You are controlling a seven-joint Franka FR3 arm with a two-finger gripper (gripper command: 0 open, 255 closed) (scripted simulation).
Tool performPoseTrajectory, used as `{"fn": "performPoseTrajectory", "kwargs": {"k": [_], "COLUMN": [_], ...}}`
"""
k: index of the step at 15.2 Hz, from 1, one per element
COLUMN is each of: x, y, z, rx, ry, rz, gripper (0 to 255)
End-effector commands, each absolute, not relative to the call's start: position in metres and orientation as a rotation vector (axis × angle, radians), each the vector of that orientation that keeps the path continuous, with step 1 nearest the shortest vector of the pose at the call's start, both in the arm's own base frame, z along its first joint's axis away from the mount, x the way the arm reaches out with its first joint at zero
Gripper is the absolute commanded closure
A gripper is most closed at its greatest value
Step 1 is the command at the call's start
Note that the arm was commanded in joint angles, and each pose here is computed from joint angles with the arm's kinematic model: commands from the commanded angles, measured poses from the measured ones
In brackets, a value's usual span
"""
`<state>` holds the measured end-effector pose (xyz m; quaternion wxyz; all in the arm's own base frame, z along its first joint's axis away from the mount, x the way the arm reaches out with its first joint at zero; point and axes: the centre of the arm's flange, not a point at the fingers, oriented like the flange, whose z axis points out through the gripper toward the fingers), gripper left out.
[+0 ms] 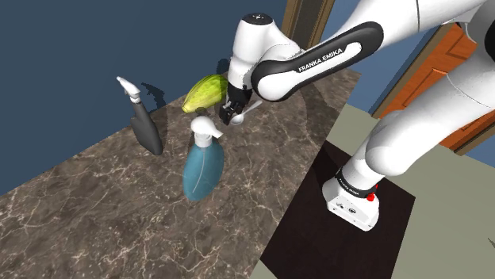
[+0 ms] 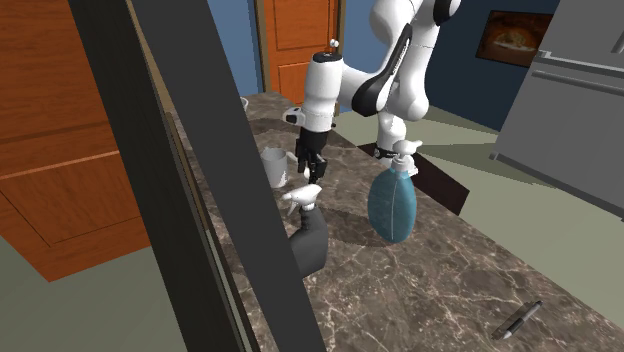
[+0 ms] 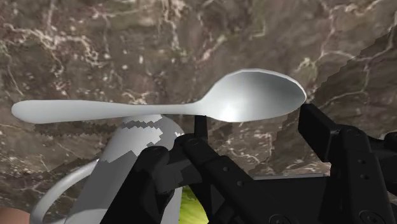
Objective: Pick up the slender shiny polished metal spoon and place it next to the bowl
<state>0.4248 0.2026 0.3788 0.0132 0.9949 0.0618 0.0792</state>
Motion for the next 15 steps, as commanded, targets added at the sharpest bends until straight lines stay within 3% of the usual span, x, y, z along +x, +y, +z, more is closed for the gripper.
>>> {"fn": "performPoseTrajectory", "kwargs": {"k": [1,15], "x": [0.424,0.424], "y": [0.203,0.203], "z": [0.39,0.464], "rx": [3.099,3.099], "ry": [0.193,0.193], "rz": [0.246,0.246], "gripper": [255,255]}}
